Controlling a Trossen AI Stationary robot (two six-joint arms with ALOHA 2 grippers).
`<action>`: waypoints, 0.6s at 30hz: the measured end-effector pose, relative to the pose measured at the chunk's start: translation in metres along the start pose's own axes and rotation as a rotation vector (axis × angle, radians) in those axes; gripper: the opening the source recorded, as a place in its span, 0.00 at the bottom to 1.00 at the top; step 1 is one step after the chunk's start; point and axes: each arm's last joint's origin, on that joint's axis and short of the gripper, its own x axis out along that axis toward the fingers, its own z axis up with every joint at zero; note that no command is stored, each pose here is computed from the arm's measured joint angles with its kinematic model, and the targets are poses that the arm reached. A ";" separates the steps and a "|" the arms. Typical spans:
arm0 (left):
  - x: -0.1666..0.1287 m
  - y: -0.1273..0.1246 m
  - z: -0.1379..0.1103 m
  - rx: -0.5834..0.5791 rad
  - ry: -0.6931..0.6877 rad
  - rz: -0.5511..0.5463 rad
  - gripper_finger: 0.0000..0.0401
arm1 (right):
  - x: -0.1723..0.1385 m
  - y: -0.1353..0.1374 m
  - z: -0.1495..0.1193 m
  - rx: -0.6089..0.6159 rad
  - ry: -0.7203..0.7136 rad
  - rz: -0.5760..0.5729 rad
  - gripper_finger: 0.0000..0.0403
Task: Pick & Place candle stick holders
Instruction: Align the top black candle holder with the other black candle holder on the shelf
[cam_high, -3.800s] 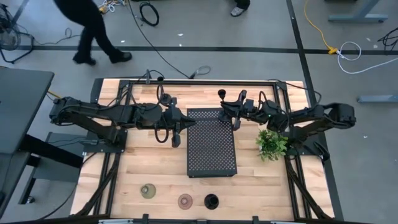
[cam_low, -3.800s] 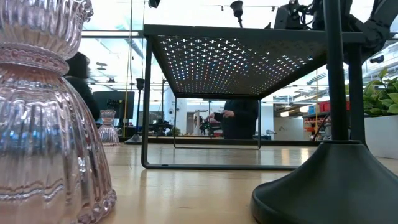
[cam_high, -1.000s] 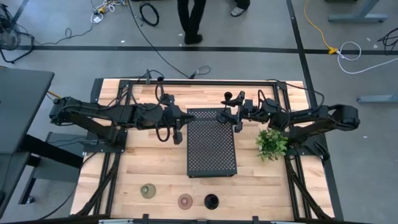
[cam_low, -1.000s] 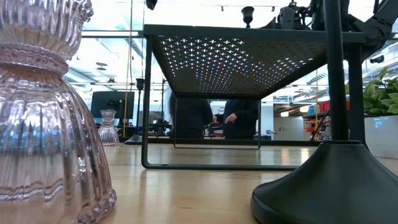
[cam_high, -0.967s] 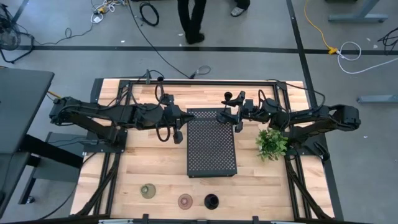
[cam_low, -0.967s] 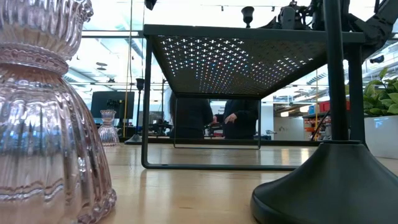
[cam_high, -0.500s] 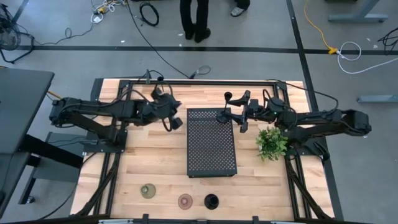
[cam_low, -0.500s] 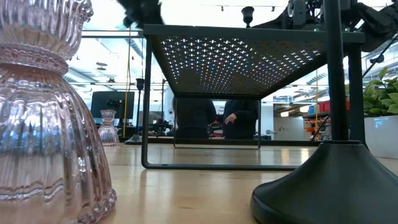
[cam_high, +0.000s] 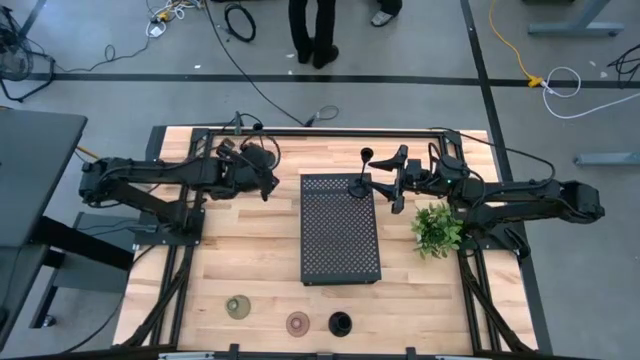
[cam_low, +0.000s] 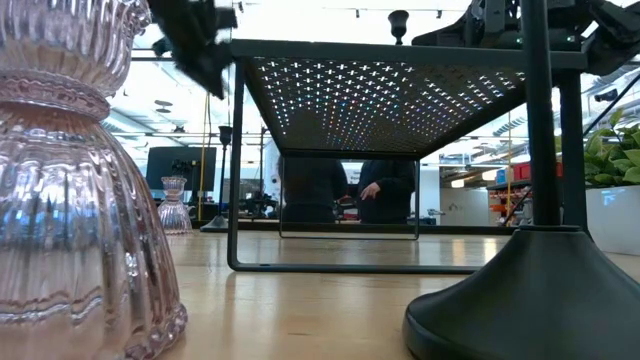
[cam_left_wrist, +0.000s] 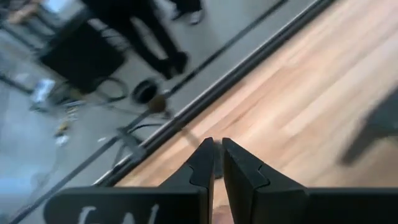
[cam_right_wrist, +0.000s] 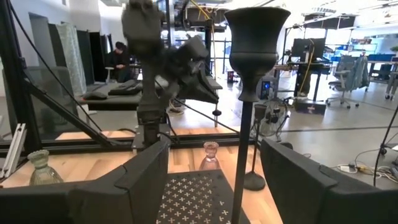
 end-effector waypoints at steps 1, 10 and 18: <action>0.003 0.003 -0.008 0.000 0.010 0.026 0.09 | 0.000 0.000 0.000 0.000 0.000 0.000 0.64; 0.025 0.016 -0.075 -0.160 -0.011 0.048 0.09 | 0.000 0.001 -0.001 -0.006 0.012 -0.001 0.64; 0.043 0.017 -0.104 -0.268 -0.234 0.014 0.07 | -0.001 0.000 0.000 -0.007 0.009 -0.009 0.64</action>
